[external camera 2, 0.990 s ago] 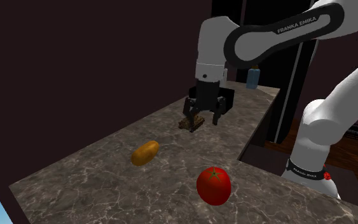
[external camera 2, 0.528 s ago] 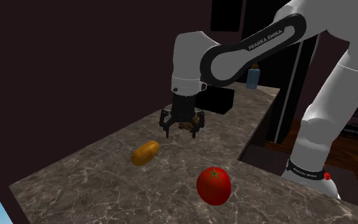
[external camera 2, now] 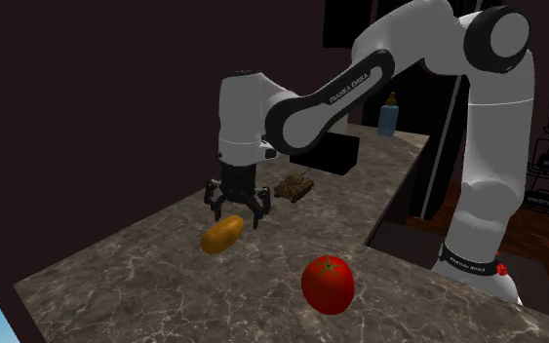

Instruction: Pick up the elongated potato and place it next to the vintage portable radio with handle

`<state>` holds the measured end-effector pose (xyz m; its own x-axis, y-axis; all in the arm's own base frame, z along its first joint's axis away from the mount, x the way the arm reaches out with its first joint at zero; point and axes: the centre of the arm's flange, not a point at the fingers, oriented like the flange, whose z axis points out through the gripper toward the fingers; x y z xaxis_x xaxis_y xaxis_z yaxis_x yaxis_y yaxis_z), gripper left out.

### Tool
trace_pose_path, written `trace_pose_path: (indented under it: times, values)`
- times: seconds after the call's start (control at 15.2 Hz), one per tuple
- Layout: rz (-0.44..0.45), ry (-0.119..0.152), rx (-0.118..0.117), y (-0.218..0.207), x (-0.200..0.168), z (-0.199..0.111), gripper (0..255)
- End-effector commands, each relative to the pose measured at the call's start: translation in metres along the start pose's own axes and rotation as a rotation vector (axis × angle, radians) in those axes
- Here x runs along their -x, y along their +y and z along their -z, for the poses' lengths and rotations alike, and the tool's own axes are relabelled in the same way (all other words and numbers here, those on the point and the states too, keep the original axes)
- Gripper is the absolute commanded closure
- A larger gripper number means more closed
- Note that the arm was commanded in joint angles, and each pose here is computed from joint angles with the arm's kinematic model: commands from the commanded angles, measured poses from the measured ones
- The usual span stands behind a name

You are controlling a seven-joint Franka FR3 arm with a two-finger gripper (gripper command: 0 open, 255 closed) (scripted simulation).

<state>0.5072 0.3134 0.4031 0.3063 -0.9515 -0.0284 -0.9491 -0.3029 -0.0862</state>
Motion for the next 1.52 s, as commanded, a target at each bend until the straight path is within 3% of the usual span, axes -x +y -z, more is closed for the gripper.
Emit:
trace_pose_path:
  times: [0.0,0.2,0.73,1.25,1.32,1.45]
  values:
    - [-0.078,0.013,-0.005,-0.024,0.002,-0.014,0]
    - [-0.184,0.027,-0.01,-0.058,-0.001,-0.033,0]
    - [-0.188,0.028,-0.01,-0.06,-0.002,-0.073,0]
    - [-0.188,0.028,-0.01,-0.06,-0.002,-0.073,0]
    - [-0.188,0.028,-0.01,-0.06,-0.002,-0.073,255]
    - [-0.188,0.028,-0.01,-0.06,-0.002,-0.074,255]
